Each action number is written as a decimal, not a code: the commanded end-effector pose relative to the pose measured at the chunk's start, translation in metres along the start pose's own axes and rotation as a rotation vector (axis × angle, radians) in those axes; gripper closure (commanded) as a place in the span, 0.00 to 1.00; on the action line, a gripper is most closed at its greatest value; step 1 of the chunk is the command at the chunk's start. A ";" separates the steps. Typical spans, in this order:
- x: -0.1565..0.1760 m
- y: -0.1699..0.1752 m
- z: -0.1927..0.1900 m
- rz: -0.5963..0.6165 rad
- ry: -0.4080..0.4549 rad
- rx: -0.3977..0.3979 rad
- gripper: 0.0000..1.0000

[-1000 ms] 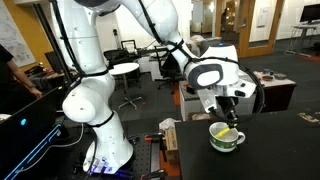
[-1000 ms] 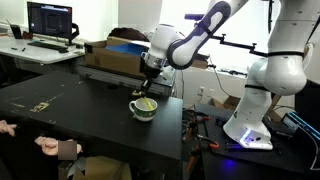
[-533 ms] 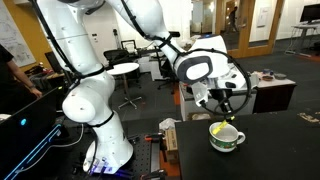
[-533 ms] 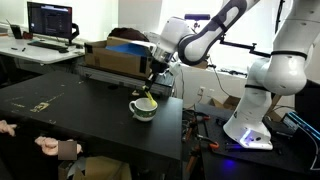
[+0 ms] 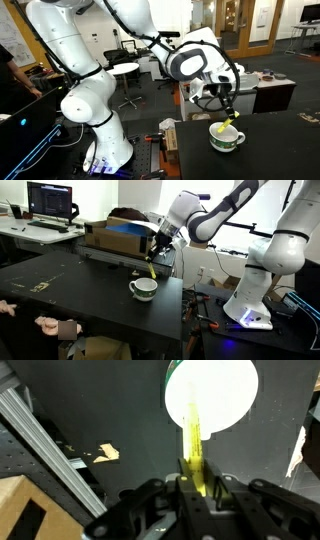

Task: Put the yellow sharpie on the table

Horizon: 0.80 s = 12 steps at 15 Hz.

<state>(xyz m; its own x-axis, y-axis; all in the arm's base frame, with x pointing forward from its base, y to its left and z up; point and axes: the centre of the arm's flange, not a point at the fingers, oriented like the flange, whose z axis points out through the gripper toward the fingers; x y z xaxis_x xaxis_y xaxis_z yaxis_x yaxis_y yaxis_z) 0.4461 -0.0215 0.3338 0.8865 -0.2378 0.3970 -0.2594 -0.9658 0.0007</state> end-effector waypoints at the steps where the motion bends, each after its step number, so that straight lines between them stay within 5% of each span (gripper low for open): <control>1: -0.009 0.012 -0.008 0.096 0.026 -0.056 0.95; 12: 0.000 0.052 0.042 0.258 -0.101 -0.148 0.95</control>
<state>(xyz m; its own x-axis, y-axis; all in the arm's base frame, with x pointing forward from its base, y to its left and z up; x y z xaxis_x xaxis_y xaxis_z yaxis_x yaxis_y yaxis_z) 0.4353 -0.0698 0.3096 0.8212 -0.4520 0.3484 -0.4926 -0.8696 0.0328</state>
